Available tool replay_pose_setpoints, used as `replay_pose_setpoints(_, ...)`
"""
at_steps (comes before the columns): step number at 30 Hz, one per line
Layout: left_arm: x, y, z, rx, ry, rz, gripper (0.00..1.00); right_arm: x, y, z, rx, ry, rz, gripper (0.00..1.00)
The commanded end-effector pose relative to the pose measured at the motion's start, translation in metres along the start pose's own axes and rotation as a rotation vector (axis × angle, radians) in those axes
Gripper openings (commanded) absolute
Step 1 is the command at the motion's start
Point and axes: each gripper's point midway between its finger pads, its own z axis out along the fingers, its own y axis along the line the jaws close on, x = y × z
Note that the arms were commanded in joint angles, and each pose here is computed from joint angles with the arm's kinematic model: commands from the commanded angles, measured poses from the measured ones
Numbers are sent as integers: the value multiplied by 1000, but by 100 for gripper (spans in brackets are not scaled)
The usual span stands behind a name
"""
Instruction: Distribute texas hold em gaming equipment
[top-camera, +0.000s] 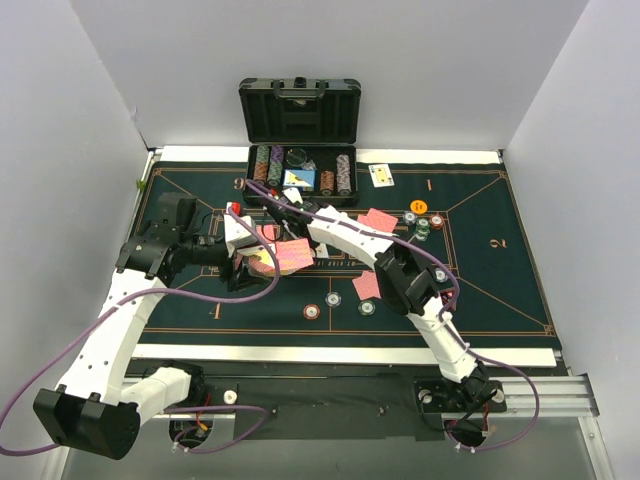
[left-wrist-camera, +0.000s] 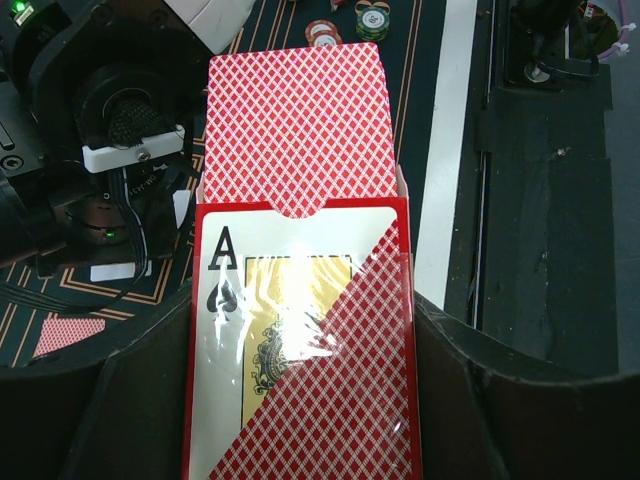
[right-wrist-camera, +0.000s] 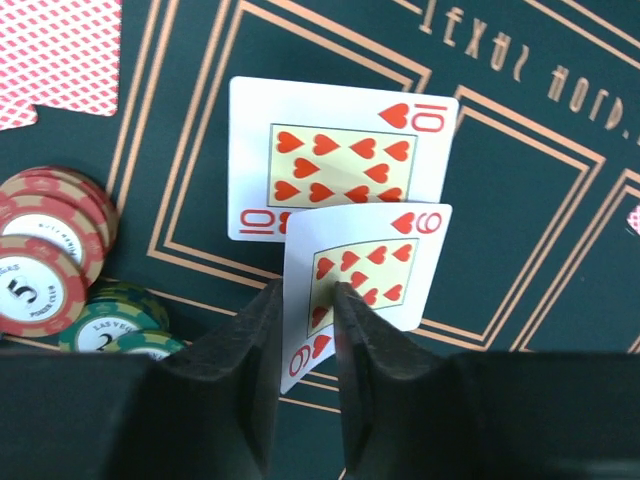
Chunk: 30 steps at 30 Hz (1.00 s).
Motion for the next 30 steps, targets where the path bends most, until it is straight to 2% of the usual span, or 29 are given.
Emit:
replay_pose_setpoints(1, -17, -3, -5, 2, -51, 63, 2, 8, 11, 10, -73, 41, 44, 27)
replay_pose_setpoints(4, -17, -3, -5, 2, -52, 63, 2, 7, 11, 13, -92, 45, 56, 46)
replay_pose_setpoints(8, -17, -3, -5, 3, -52, 63, 2, 4, 4, 13, -124, 52, 107, 53)
replay_pose_setpoints(13, -18, -3, -5, 2, -53, 64, 2, -9, 6, -8, -219, 19, 188, 55)
replay_pose_setpoints(17, -17, -4, -5, 2, -52, 63, 2, -33, 3, -54, -383, -35, 312, 57)
replay_pose_setpoints(19, -17, -4, -5, 3, -50, 63, 2, -60, -10, -100, -478, -130, 385, 63)
replay_pose_setpoints(21, -15, -5, -5, 4, -49, 59, 2, -78, -23, -140, -555, -204, 435, 65)
replay_pose_setpoints(26, -15, -6, -7, -2, -48, 59, 2, -91, -56, -210, -676, -305, 539, 69)
replay_pose_setpoints(29, -15, -6, -7, -2, -48, 56, 2, -81, -66, -239, -787, -314, 616, 78)
replay_pose_setpoints(30, -15, -6, -7, -1, -47, 53, 2, -86, -69, -252, -836, -337, 669, 88)
